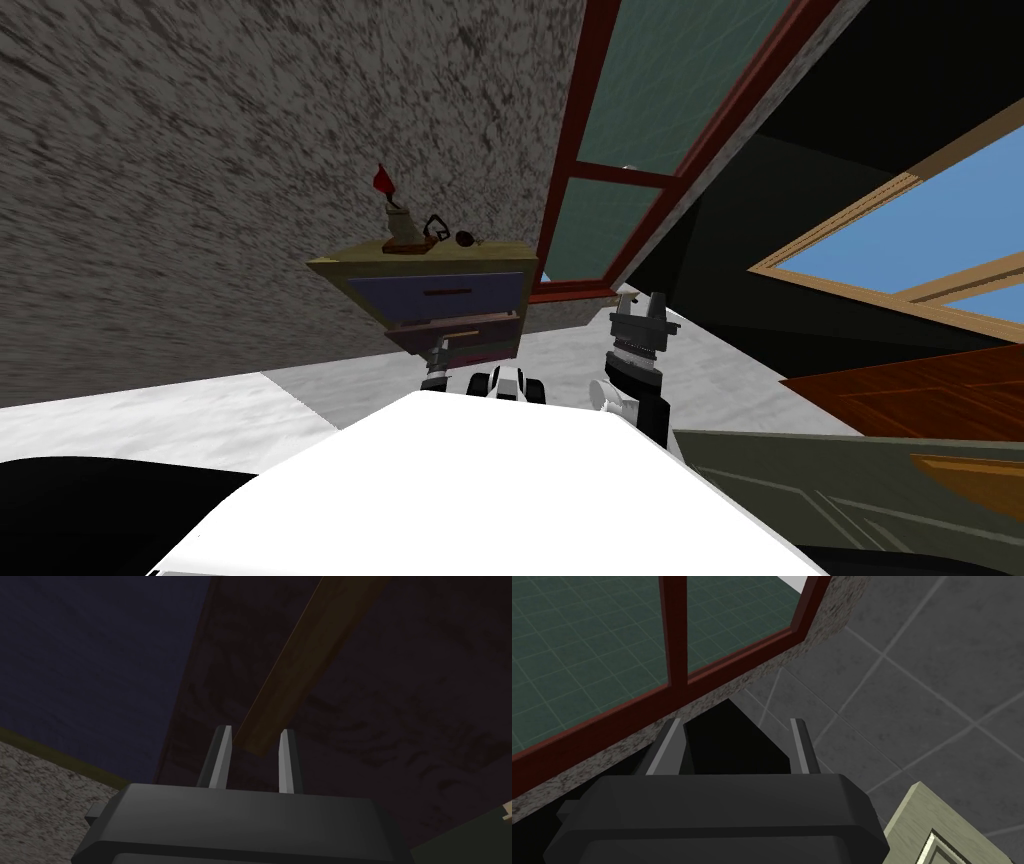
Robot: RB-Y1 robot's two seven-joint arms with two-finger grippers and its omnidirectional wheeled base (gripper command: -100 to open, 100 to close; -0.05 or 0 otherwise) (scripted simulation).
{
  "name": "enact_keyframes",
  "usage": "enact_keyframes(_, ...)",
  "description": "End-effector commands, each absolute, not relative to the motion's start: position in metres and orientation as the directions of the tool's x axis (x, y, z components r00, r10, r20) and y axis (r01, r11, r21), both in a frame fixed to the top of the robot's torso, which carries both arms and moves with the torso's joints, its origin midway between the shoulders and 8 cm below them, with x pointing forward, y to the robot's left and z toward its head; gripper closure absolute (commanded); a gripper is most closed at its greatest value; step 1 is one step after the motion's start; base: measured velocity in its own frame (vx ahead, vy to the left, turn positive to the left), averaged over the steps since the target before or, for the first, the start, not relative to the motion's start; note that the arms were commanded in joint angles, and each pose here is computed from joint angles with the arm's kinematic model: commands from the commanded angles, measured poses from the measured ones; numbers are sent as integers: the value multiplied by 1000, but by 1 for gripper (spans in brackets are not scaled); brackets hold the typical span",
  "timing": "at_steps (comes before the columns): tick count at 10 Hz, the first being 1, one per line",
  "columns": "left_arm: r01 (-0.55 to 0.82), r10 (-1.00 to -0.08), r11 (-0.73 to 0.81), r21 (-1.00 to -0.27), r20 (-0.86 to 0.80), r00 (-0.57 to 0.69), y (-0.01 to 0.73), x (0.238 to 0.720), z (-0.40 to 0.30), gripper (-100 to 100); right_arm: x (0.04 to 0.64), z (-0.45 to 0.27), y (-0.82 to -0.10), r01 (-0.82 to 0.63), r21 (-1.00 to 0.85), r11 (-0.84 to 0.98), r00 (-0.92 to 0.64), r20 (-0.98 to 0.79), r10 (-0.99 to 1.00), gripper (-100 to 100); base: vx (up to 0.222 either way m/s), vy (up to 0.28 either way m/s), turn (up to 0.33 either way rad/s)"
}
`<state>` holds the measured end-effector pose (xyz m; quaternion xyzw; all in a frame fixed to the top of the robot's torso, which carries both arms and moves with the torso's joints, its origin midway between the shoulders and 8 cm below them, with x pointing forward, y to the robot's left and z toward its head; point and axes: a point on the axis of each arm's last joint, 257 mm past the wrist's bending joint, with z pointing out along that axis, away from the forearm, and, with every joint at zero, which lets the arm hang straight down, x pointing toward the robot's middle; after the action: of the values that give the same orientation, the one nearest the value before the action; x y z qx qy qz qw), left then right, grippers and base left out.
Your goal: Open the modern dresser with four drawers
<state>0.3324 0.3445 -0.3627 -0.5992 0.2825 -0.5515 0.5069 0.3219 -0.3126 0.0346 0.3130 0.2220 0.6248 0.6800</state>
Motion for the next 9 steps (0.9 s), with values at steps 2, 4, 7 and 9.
enact_keyframes(2,205,-898,-331,-921,375,232,344,336,-363,100,322,35,-313,-711,703,23,121,89,989,0,-102,-28,9)
enact_keyframes(4,198,-898,-335,-921,376,228,342,331,-364,100,322,35,-313,-711,703,23,121,89,989,0,-144,-43,14)
enact_keyframes(7,206,-899,-331,-921,374,229,354,337,-352,-100,322,35,-313,-711,703,23,121,89,989,0,-100,-40,9)
enact_keyframes(9,206,-899,-330,-921,374,229,362,342,-341,-100,322,34,-313,-711,703,24,121,89,989,0,5,-34,9)
